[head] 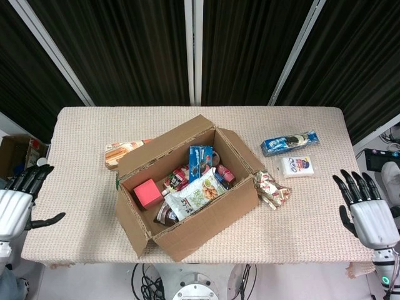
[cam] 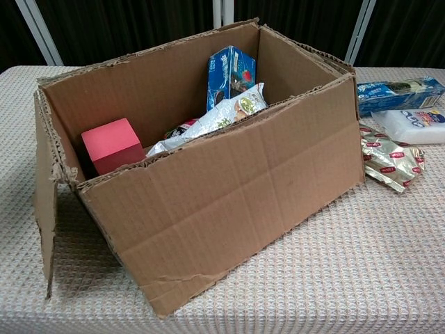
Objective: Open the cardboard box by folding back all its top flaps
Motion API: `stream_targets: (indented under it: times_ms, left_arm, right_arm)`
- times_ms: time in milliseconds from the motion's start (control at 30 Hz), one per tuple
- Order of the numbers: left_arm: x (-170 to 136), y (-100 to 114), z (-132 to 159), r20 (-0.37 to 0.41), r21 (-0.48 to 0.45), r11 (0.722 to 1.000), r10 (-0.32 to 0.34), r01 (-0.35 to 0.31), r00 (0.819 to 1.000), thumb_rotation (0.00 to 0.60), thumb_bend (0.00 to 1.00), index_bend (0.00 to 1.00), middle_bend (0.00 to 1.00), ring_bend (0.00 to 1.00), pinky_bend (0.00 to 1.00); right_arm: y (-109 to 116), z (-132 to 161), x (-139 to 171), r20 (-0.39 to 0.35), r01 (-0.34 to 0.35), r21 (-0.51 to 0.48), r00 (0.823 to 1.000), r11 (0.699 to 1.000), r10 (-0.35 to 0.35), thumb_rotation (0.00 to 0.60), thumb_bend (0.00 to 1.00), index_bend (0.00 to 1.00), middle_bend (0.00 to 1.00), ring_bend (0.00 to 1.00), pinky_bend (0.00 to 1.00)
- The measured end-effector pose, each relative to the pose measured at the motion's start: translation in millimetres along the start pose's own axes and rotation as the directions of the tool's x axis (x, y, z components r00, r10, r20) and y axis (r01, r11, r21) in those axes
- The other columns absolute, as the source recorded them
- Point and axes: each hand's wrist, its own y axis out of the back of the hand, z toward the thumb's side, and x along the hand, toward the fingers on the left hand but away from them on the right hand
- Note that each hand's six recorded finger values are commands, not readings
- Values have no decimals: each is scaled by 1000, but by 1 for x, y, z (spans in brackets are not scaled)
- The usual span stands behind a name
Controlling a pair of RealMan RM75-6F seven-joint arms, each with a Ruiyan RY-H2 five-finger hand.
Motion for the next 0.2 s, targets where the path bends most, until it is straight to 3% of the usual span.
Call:
stream_targets:
  times_ms: [200]
  left_arm:
    - [-29, -40, -22, -67, 40, 997, -58, 61, 996, 384, 83, 71, 84, 97, 210]
  right_arm:
    - [-30, -20, 24, 117, 5, -14, 993, 1000, -3, 600, 517, 0, 0, 0, 0]
